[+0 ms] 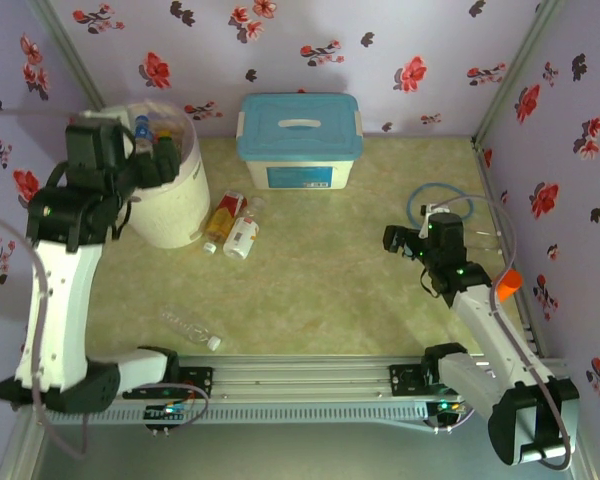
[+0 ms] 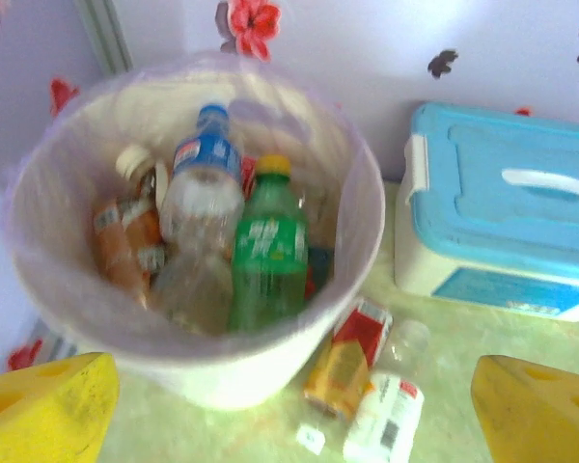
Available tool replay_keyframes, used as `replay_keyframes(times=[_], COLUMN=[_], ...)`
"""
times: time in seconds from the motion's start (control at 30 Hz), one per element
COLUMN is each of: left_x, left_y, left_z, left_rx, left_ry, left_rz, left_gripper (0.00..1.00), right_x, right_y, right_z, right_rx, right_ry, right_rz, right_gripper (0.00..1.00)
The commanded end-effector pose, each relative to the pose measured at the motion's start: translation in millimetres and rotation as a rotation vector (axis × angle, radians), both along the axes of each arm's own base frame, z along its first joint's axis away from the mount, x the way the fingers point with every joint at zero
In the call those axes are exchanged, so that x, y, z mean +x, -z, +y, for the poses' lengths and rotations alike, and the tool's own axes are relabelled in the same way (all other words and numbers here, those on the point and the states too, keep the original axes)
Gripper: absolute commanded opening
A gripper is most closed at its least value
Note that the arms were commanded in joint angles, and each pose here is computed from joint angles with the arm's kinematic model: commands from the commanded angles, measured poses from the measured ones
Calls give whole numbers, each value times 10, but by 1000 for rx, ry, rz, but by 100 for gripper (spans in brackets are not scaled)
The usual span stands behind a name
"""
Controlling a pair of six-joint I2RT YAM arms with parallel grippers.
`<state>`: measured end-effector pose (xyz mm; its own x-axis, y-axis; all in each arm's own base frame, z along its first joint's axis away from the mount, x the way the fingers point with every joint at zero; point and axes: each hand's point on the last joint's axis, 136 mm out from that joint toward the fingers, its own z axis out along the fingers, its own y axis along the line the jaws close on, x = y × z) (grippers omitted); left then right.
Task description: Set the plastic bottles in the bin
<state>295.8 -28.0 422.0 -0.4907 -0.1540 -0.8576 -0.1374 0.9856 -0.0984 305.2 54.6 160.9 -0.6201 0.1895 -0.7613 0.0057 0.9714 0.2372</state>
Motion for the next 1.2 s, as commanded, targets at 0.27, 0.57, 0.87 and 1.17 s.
replay_keyframes(times=[0.27, 0.57, 0.87, 1.17], left_x=[-903, -1180, -1280, -1541], left_y=[1673, 2570, 3146, 3564], left_z=[-48, -199, -208, -171], left_rx=[-222, -351, -358, -378], left_ry=[-331, -440, -535, -649], left_rz=[482, 662, 757, 874], left_gripper=[93, 91, 88, 86], right_x=[166, 164, 132, 123], right_y=[-222, -198, -180, -176], right_z=[61, 20, -24, -39], right_rx=[14, -12, -47, -64], right_ry=[-30, -20, -17, -18], right_rz=[-58, -59, -50, -49], right_gripper=[99, 99, 99, 99])
